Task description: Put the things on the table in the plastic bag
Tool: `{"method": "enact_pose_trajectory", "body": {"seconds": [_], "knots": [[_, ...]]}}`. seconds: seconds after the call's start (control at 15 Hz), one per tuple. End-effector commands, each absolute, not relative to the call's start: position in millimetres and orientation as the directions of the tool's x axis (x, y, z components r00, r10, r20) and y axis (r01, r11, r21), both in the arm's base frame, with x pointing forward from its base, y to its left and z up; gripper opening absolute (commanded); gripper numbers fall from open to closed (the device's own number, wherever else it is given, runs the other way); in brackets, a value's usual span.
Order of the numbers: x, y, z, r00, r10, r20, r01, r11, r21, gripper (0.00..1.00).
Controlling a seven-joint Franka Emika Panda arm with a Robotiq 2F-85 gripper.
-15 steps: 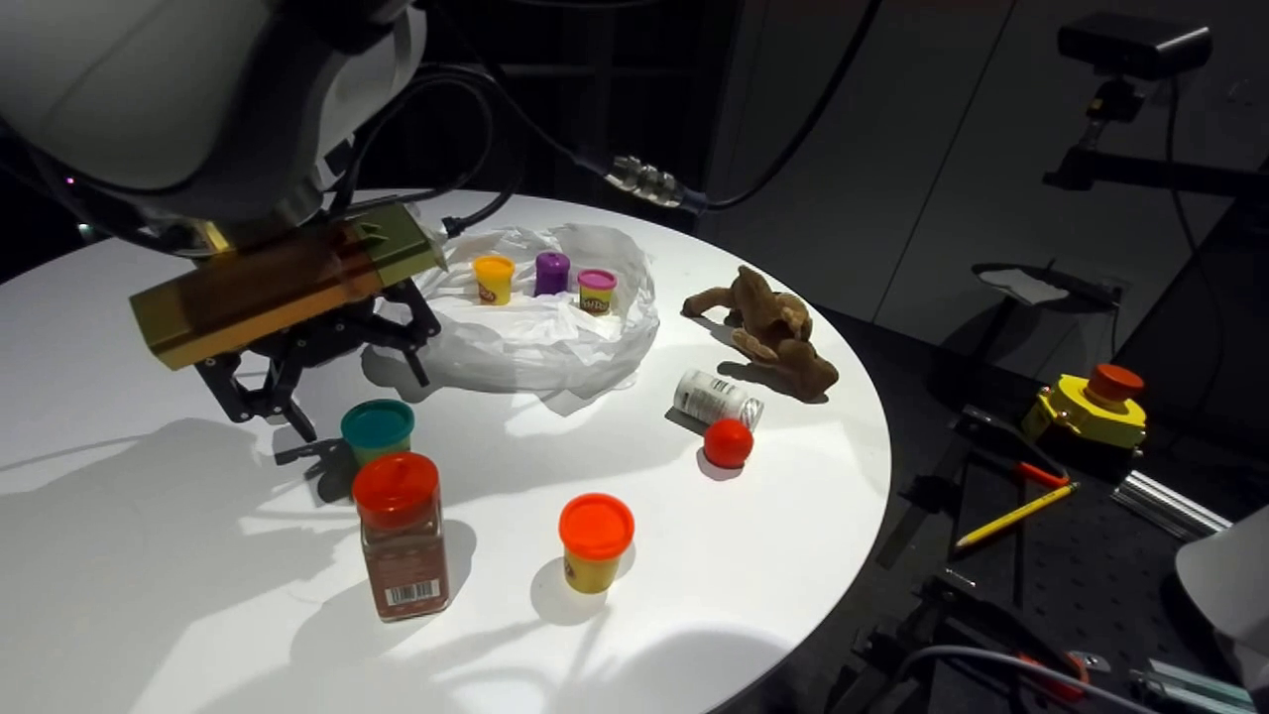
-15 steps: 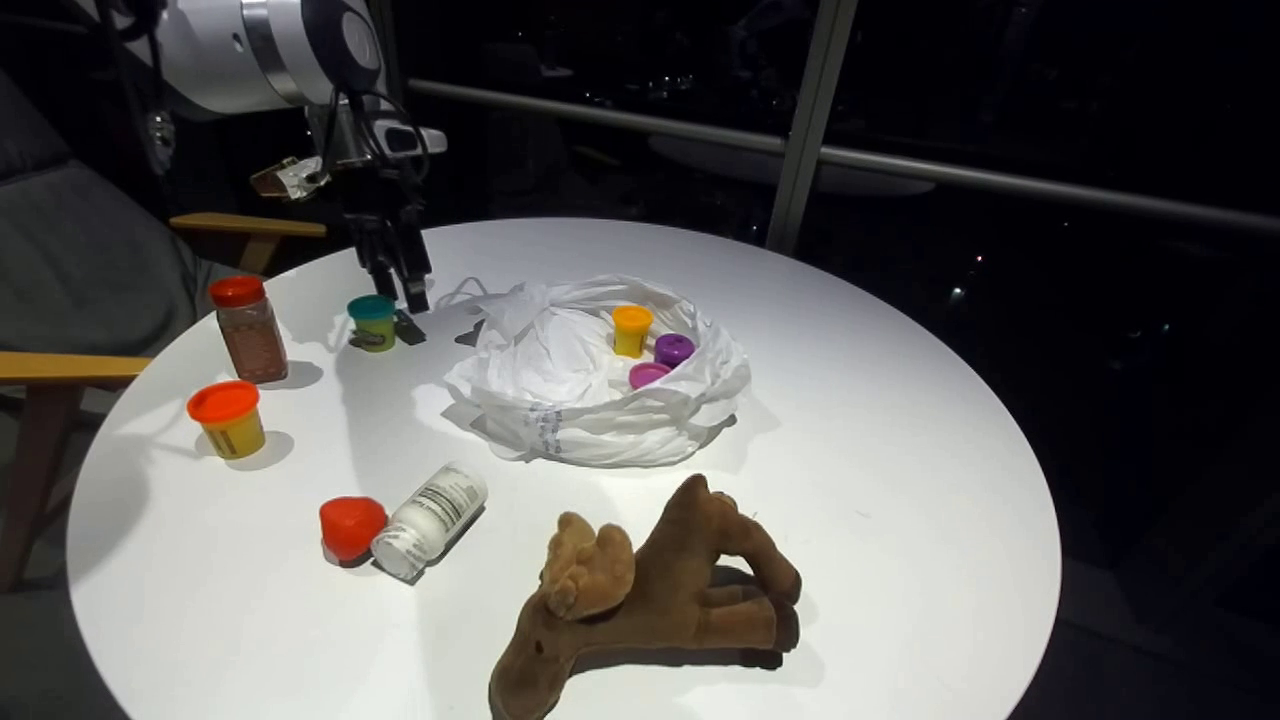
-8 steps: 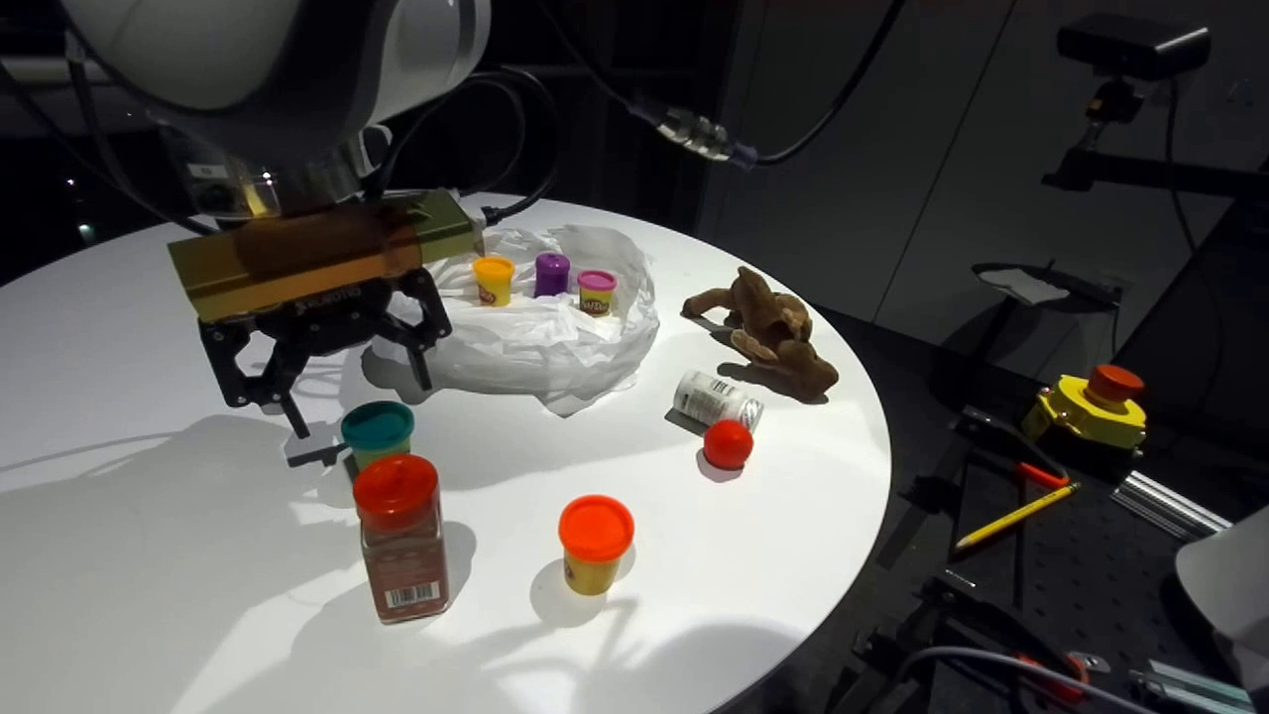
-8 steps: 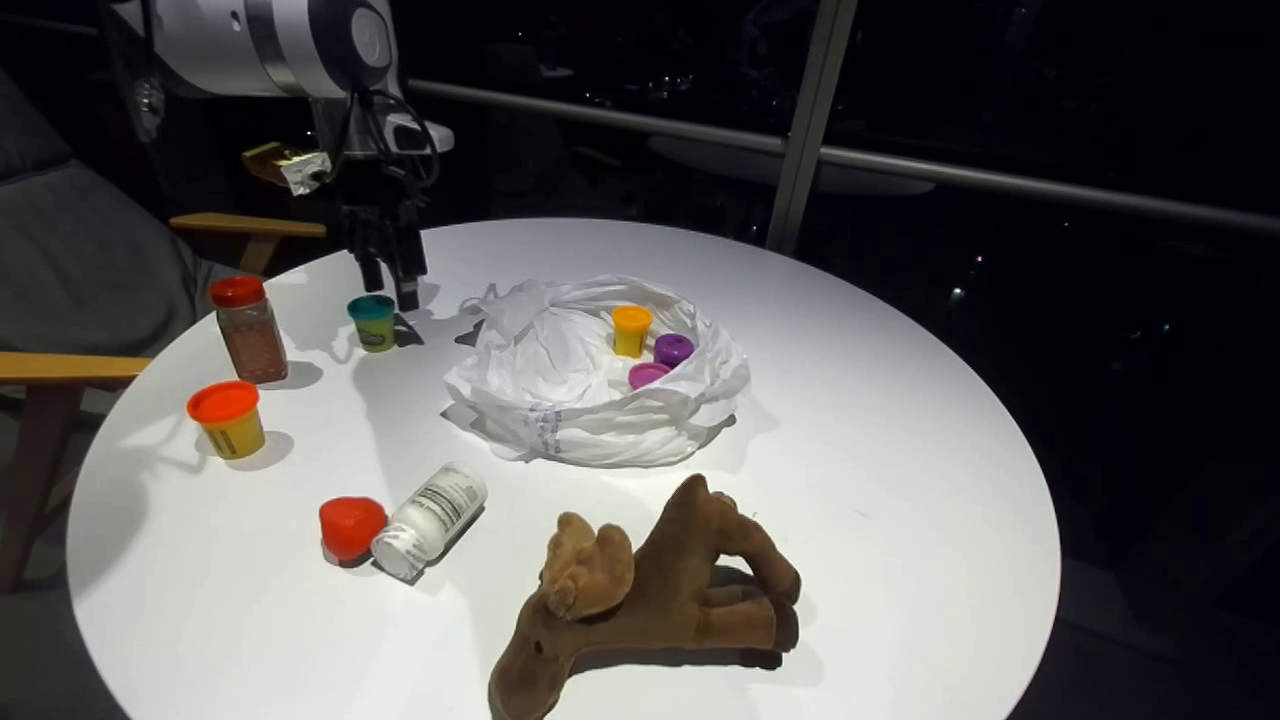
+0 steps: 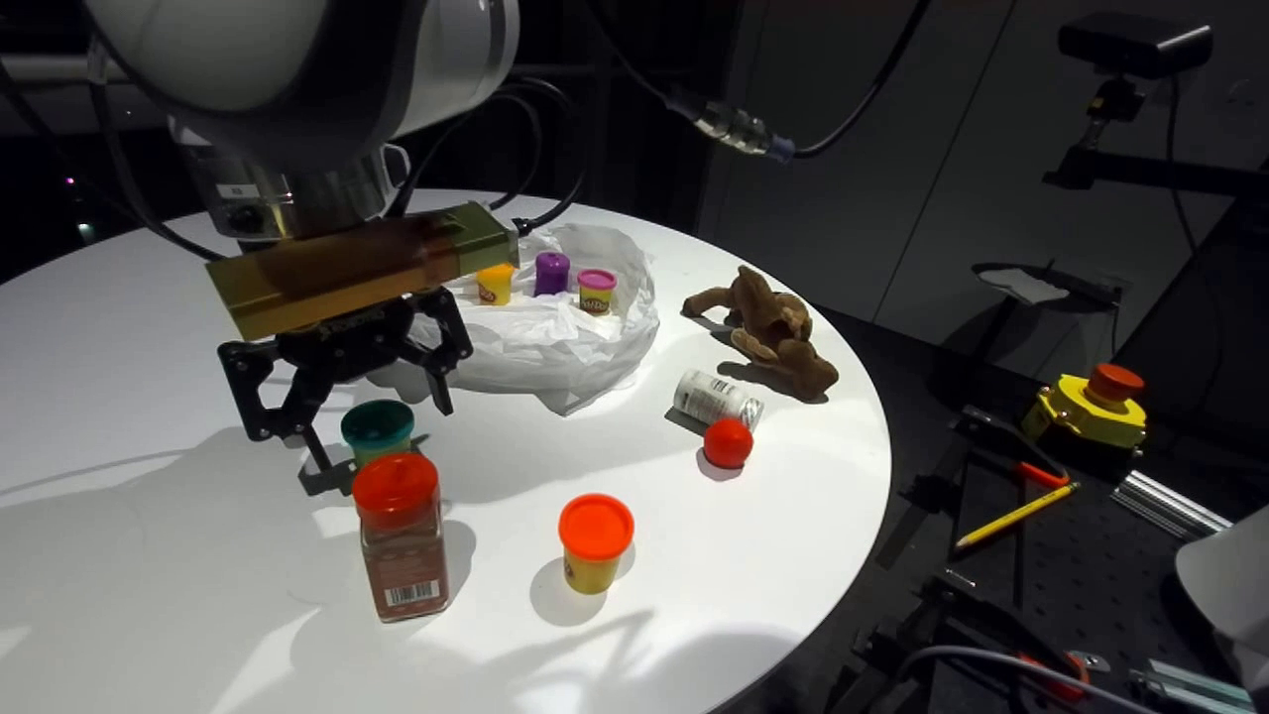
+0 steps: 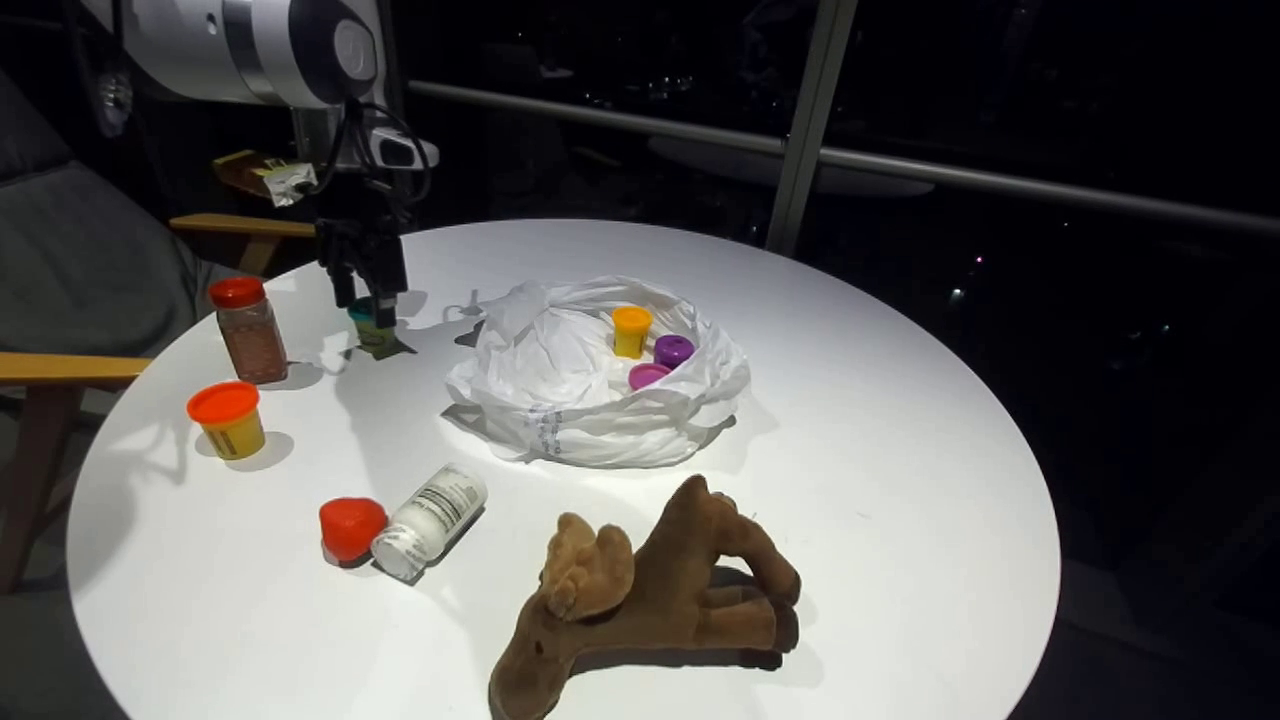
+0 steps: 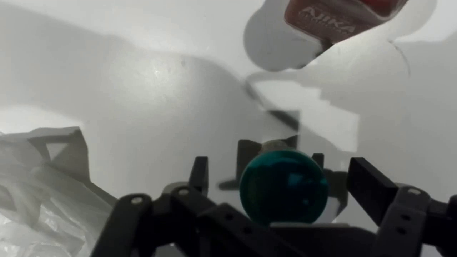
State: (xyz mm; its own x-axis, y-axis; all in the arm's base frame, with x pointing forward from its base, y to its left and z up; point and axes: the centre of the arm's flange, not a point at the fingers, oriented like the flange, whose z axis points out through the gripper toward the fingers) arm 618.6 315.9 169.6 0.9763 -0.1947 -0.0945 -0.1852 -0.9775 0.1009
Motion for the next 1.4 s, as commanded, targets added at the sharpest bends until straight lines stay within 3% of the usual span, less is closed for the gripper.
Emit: {"method": "enact_pose_trajectory", "body": {"seconds": [0.0, 0.07, 0.2, 0.6, 0.87, 1.33], "knots": [[611.7, 311.1, 167.1, 0.977, -0.175, -0.122, -0.165, -0.982, 0.087, 0.96], [612.1, 310.3, 165.5, 0.978, -0.177, -0.111, -0.167, -0.982, 0.092, 0.75], [615.5, 308.2, 164.1, 0.980, -0.180, -0.086, -0.171, -0.980, 0.103, 0.71], [627.0, 295.3, 168.1, 0.979, -0.199, -0.051, -0.192, -0.974, 0.119, 0.26], [624.2, 295.3, 178.4, 0.980, -0.194, -0.045, -0.188, -0.976, 0.113, 0.24], [621.0, 232.1, 282.3, 0.937, -0.333, 0.107, -0.344, -0.933, 0.106, 0.24]]}}
